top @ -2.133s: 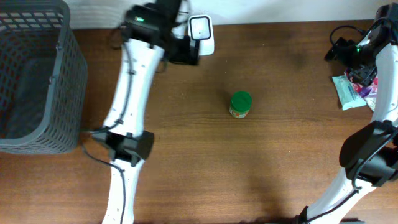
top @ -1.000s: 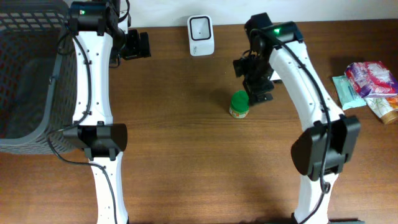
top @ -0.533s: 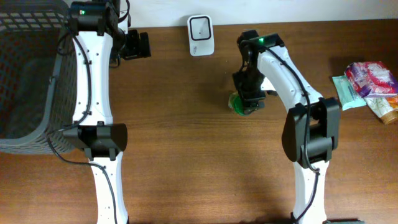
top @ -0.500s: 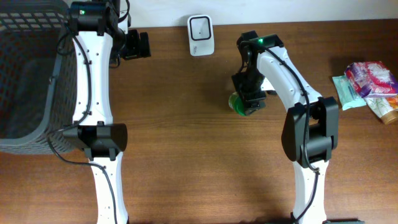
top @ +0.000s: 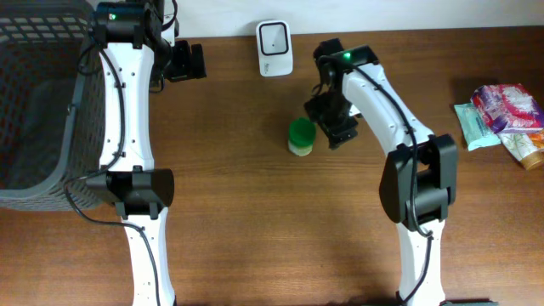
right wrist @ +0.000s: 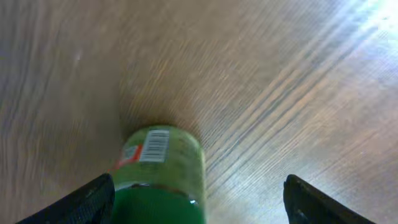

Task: Scan the item barcode

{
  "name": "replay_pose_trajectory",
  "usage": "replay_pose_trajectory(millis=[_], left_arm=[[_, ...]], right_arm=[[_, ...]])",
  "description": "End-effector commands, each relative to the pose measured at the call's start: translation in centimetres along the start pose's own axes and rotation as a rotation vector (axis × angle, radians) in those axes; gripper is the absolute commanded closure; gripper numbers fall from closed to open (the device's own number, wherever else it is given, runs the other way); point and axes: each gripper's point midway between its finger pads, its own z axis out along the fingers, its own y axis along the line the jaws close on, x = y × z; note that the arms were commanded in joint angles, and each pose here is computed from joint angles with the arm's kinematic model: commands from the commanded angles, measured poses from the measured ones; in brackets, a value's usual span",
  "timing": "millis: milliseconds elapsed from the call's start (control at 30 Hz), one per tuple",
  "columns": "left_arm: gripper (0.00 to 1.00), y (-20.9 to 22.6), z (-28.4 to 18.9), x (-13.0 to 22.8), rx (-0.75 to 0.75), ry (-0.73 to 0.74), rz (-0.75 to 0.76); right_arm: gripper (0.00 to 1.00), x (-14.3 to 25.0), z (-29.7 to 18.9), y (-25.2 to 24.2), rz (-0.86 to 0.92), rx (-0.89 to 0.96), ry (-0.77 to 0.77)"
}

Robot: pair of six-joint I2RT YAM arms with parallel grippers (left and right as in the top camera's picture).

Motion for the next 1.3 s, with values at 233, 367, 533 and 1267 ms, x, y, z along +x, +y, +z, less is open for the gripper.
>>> replay_pose_trajectory(millis=[233, 367, 533, 1267], left_arm=[[0.01, 0.0, -0.3, 0.0, -0.003, -0.006, -0.001], [0.01, 0.0, -0.3, 0.0, -0.003, -0.006, -0.001], [0.01, 0.0, -0.3, 0.0, -0.003, -0.006, -0.001], [0.01, 0.0, -0.3, 0.0, -0.003, -0.006, -0.001]], right_arm=[[0.16, 0.9, -5.1, 3.6, -0.792, -0.117, -0.09], [0.15, 2.4, -3.3, 4.1, -0.785, -0.123, -0.078], [0.16, 5.1, -0.3, 2.9, -0.776, -0.063, -0.028], [0.37, 4.8, 1.4, 0.5, -1.392, 0.059, -0.016]])
